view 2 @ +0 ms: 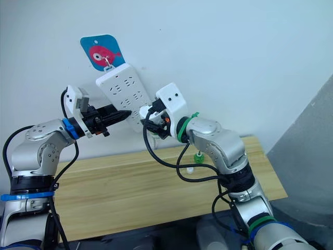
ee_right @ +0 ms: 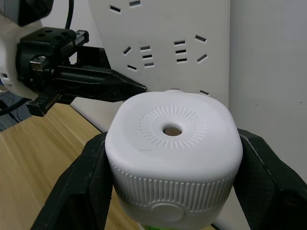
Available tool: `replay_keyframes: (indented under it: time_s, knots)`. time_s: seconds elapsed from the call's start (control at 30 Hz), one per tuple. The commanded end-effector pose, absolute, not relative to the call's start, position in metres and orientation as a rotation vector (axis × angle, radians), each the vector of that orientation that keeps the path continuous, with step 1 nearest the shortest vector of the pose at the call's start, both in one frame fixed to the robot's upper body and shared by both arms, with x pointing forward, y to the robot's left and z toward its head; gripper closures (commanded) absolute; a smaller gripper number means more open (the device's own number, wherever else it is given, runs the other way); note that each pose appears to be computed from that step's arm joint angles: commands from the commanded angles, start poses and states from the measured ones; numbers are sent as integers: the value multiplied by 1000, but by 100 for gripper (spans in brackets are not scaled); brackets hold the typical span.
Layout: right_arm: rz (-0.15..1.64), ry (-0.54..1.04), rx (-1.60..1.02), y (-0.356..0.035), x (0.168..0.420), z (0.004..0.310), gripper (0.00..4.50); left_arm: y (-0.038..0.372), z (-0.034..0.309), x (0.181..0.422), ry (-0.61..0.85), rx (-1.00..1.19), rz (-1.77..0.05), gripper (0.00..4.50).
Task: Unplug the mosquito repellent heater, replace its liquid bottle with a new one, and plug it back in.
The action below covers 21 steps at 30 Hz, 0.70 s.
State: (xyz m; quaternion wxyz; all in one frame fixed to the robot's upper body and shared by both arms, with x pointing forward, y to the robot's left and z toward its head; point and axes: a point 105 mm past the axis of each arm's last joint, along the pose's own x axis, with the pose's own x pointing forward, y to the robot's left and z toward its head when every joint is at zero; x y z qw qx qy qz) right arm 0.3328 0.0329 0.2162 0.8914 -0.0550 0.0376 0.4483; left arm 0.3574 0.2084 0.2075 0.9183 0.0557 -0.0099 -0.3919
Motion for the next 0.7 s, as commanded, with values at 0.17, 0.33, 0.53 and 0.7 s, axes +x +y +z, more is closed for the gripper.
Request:
replay_keyframes:
  time_s: [0.17,0.33,0.53,0.7]
  knots:
    - [913,-17,-136,37,336,235,151,202,209,354,-24,143,-837,316]
    - [918,-26,-124,40,337,235,151,202,208,354,-22,141,-839,316]
    - [939,-30,-127,46,336,236,151,201,208,354,-22,137,-841,316]
    - [951,-30,-136,49,334,234,151,201,208,354,-23,135,-838,316]
